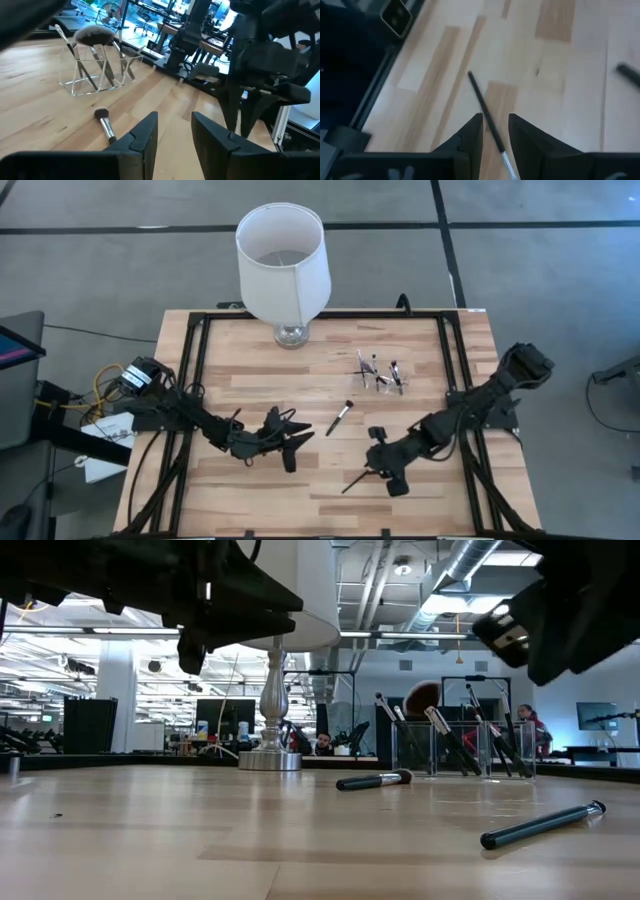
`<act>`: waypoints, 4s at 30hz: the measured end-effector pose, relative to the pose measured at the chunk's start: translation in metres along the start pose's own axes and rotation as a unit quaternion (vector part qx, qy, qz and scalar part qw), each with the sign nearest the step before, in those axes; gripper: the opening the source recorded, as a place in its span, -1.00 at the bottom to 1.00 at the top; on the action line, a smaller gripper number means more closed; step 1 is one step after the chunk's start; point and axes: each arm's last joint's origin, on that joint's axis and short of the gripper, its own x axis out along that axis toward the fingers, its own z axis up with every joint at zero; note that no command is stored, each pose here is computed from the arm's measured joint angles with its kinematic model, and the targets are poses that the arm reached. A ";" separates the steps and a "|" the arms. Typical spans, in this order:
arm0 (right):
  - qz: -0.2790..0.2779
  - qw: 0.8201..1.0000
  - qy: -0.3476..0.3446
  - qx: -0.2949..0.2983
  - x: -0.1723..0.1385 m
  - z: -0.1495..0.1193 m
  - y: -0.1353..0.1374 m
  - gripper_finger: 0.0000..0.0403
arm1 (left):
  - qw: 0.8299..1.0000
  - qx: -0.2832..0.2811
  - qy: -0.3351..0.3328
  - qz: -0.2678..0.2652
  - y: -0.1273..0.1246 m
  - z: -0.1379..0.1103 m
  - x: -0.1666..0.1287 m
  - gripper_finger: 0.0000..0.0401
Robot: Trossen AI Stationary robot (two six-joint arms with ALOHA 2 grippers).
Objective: Pick & Place Makeup Supplies
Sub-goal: Put the black makeup brush into the transparent organizer
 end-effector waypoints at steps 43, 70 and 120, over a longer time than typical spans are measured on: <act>-0.076 0.980 -0.091 -0.162 -0.034 -0.024 0.027 -0.39 | 1.000 0.008 0.008 -0.025 -0.002 0.001 0.000 -0.42; 0.032 0.968 -0.220 -0.119 0.091 -0.122 -0.031 -0.49 | 1.000 -0.010 -0.017 0.007 0.014 0.013 0.015 -0.42; -0.097 0.989 -0.090 -0.061 0.023 -0.045 -0.056 -0.45 | 0.971 0.028 0.197 -0.131 -0.010 -0.043 0.095 -0.07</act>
